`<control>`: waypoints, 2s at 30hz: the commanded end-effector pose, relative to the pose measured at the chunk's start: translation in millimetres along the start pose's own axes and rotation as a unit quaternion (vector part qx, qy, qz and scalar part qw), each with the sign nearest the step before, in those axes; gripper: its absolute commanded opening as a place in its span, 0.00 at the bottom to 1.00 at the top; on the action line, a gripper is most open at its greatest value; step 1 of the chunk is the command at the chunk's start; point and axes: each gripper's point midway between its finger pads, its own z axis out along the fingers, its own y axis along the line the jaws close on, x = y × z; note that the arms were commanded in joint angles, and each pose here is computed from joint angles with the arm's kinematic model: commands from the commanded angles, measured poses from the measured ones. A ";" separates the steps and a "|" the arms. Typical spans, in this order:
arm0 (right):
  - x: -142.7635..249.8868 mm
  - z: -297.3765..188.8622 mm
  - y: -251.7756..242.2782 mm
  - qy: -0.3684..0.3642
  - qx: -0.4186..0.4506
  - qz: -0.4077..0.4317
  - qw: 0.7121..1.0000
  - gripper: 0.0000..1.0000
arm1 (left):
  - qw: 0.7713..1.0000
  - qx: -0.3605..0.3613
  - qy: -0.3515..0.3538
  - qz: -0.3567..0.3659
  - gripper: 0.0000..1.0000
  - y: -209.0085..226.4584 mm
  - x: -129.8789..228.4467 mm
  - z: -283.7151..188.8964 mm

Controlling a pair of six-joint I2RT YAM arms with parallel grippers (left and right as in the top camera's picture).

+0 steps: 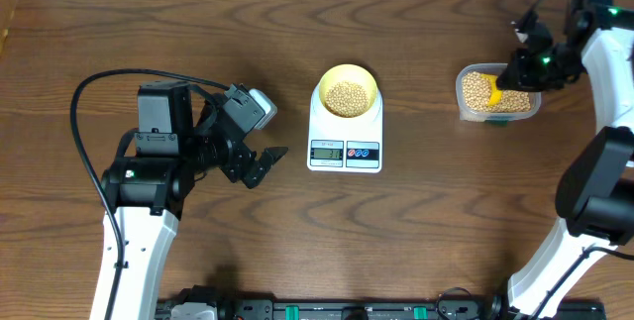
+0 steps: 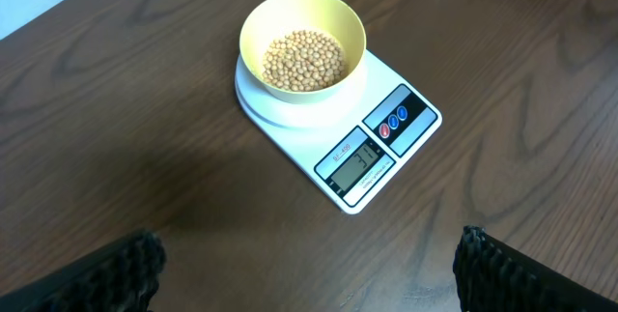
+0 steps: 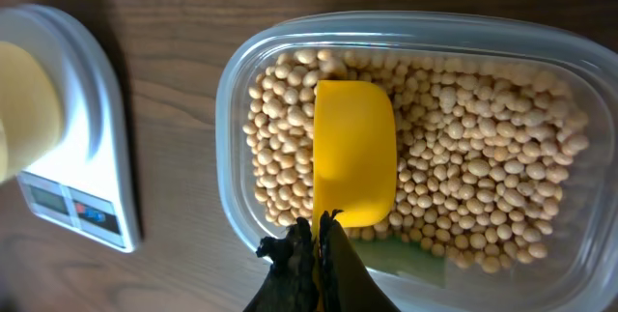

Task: Scoop item into bowl and weigh 50g on scale
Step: 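Move the empty scoop back right and dip it into the soybean tub, then drag the yellow scoop through the soybeans and lift it filled, then carry the filled scoop left over the yellow bowl on the scale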

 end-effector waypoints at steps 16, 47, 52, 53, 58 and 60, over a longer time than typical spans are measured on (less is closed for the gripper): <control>6.3 -48.8 -30.5 -0.071 -0.130 0.113 0.982 0.01 | 1.000 0.005 -0.002 0.000 0.97 -0.8 0.5 0.9; -9.3 -91.2 -9.8 -0.160 -0.281 0.105 0.940 0.01 | 1.000 0.005 -0.002 0.000 0.97 -0.8 0.5 0.9; -13.8 -83.6 11.3 -0.148 -0.295 0.086 0.940 0.01 | 1.000 0.005 -0.002 0.000 0.97 -0.8 0.5 0.9; -15.6 -82.2 17.5 -0.146 -0.300 0.080 0.939 0.01 | 1.000 0.005 -0.002 0.000 0.98 -0.8 0.5 0.9; -22.9 -73.3 47.0 -0.131 -0.323 0.065 0.935 0.01 | 1.000 0.005 -0.002 0.000 0.98 -0.8 0.5 0.9; -25.9 -69.5 62.1 -0.123 -0.336 0.057 0.932 0.01 | 1.000 0.005 -0.002 0.000 0.98 -0.8 0.5 0.9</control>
